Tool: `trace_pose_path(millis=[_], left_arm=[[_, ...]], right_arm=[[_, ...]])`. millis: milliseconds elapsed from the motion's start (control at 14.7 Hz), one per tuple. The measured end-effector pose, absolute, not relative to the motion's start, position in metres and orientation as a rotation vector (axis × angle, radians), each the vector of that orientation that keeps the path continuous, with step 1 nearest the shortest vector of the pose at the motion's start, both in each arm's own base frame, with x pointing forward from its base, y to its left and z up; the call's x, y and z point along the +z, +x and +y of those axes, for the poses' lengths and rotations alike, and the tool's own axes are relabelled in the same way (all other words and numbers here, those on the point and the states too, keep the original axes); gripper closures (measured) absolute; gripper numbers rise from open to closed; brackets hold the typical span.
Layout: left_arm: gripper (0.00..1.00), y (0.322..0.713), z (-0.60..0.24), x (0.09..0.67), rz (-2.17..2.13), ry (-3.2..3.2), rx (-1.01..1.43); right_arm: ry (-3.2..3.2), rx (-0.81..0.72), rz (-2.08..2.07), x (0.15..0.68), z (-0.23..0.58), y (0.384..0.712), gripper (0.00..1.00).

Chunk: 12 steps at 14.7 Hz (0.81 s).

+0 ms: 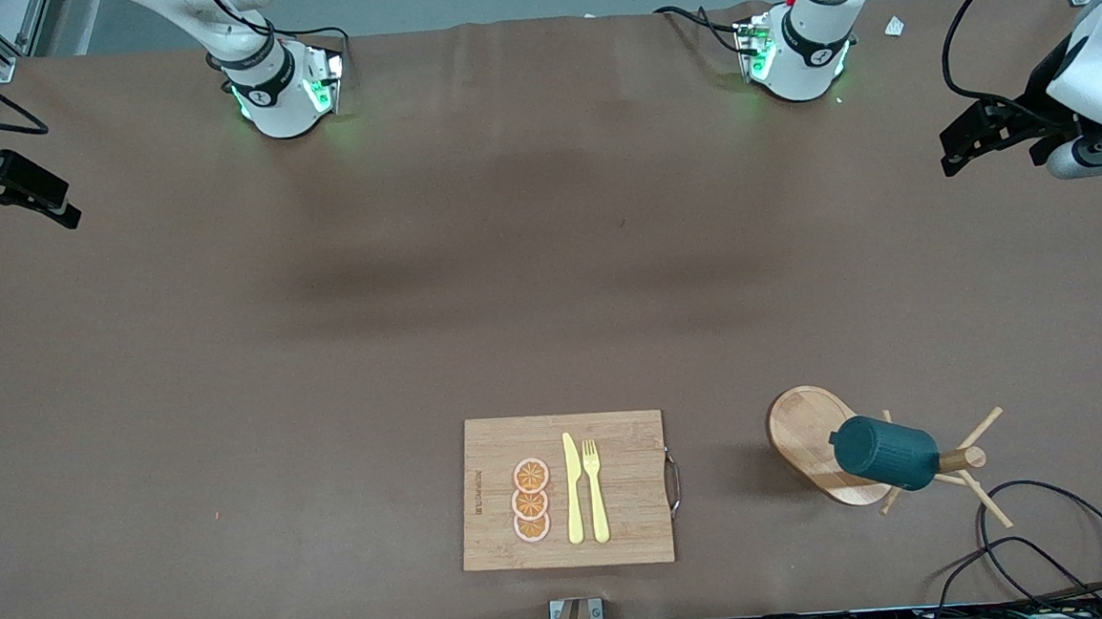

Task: Transfer cup from left to right arm and place
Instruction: 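Move the left gripper toward the teal mug on the wooden stand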

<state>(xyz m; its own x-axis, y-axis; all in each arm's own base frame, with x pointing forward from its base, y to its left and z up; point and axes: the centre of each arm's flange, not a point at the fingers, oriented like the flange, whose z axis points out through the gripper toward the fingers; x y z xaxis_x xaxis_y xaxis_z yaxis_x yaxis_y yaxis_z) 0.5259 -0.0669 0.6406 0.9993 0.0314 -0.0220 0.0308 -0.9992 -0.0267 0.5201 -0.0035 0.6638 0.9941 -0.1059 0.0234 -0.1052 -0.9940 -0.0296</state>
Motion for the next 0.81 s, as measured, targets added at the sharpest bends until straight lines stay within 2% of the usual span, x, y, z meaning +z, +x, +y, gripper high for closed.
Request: trace_pose_path(millis=[475, 814], left_arm=[[0.00, 0.530, -0.067, 0.640, -0.038, -3.137, 0.026], [0.00, 0.563, -0.056, 0.602, -0.020, -3.188, 0.110]], right_arm=[[-3.109, -0.039, 0.164, 0.664, -0.003, 0.520, 0.00], [-3.109, -0.038, 0.164, 0.664, -0.003, 0.520, 0.00]])
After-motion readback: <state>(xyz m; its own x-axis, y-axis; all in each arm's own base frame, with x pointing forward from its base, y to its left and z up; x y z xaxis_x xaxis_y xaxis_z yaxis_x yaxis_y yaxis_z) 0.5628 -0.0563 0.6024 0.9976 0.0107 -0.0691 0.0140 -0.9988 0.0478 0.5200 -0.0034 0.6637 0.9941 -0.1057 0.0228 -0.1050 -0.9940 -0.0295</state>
